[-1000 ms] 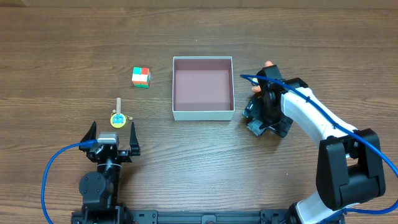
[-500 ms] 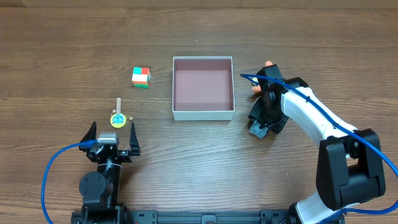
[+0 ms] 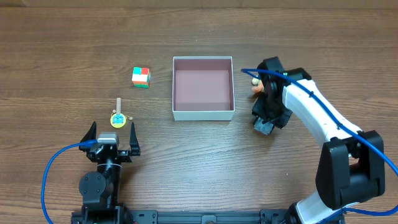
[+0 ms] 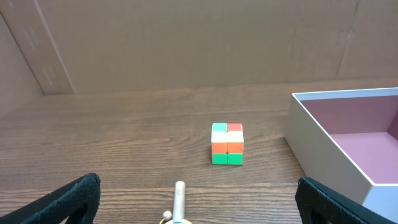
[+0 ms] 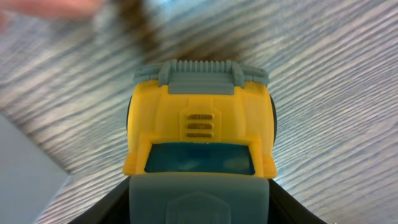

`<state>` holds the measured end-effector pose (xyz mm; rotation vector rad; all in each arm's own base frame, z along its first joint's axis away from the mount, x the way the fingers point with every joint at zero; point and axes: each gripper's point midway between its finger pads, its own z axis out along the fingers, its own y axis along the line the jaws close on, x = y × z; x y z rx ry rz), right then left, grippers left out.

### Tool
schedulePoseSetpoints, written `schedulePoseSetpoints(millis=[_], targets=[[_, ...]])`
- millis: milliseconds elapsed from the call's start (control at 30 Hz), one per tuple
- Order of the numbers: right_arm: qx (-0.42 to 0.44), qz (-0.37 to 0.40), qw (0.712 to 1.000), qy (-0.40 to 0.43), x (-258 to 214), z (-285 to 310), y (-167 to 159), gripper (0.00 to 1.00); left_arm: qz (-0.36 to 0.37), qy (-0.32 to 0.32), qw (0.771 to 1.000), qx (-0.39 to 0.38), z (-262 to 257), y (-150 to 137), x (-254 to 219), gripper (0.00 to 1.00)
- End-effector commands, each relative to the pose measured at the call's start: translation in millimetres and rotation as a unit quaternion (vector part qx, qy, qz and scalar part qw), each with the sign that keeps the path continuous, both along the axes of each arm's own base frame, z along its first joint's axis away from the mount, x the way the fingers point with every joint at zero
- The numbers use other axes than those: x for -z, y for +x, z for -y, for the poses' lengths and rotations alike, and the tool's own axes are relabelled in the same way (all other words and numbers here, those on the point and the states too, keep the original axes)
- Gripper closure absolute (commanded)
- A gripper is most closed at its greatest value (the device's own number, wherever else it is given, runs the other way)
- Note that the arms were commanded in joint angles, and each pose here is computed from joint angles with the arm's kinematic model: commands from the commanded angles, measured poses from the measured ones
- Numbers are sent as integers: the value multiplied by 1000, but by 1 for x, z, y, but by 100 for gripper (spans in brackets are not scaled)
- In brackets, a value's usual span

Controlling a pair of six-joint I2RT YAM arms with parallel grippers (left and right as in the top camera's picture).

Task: Pack container
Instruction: 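Lift the truck with right gripper and lower it into the box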

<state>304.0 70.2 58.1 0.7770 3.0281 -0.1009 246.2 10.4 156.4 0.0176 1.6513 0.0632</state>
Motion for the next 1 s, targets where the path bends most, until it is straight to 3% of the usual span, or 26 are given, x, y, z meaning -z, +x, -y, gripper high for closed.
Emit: schedulePoseSetpoints(millis=[0, 333, 767, 967], targets=[[-32, 47, 998, 1, -41, -3, 32, 60, 3, 5, 1000, 0, -1, 0, 0, 0], [-125, 165, 976, 64, -148, -46, 79, 59, 3, 5, 1000, 0, -1, 0, 0, 0], [-309, 202, 927, 67, -153, -124, 73, 60, 3, 5, 1000, 0, -1, 0, 0, 0], [-335, 175, 924, 52, -127, -138, 73, 60, 3, 5, 1000, 0, -1, 0, 0, 0]])
